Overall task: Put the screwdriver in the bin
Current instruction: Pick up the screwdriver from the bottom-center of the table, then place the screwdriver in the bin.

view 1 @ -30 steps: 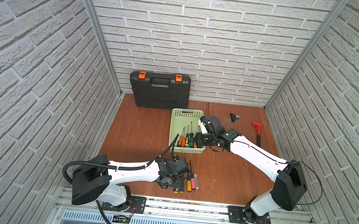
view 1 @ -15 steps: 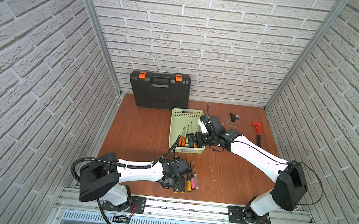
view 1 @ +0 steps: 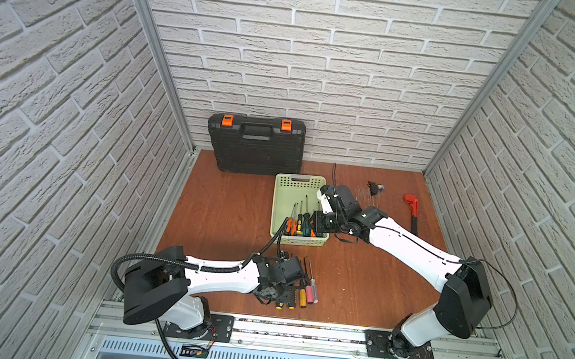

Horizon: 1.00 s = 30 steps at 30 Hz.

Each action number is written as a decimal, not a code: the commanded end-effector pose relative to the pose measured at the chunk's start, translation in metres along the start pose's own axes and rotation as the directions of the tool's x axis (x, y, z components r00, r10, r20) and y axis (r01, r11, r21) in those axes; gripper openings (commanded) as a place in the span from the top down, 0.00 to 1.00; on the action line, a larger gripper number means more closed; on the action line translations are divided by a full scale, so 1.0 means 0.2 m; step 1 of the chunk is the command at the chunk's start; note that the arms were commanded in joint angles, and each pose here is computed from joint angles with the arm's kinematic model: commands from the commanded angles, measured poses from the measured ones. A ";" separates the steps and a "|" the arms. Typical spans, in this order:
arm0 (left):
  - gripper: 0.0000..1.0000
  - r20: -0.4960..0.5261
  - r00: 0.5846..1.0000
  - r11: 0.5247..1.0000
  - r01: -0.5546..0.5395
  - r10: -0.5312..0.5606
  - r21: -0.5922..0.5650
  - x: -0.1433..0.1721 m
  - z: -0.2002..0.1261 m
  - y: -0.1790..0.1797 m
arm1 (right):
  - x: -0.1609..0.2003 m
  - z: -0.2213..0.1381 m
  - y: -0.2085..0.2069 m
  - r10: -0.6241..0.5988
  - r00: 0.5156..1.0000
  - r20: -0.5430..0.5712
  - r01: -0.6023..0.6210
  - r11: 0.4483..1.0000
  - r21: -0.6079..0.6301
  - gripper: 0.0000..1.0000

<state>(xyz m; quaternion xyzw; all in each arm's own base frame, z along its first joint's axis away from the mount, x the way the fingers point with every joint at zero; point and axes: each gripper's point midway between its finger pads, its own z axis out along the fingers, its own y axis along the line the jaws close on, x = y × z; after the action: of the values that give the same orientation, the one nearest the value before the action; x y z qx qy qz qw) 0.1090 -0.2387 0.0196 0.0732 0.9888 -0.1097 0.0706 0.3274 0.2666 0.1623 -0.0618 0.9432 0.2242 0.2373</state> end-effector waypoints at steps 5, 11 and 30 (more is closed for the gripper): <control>0.87 0.095 0.995 0.995 0.014 -0.004 -0.099 -0.02 -0.26 0.19 | -0.05 -0.06 0.05 -0.002 0.999 0.054 0.004 0.999 -0.037 0.70; 0.87 0.176 0.984 0.997 0.035 -0.023 -0.062 -0.07 -0.52 0.21 | -0.09 -0.09 0.04 -0.041 0.996 0.078 0.042 0.999 -0.017 0.70; 0.87 0.301 0.948 0.992 -0.078 0.106 -0.102 -1.20 -0.65 0.11 | -0.11 -0.20 0.03 -0.044 0.989 0.142 0.045 0.999 -0.003 0.69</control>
<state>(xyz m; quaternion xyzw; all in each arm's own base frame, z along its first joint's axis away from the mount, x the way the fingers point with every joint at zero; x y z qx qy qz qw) 0.3170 -0.2159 0.1737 0.0434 0.9706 -0.0938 0.2174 0.3273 0.2587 0.1905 -0.0734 0.9313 0.2230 0.2787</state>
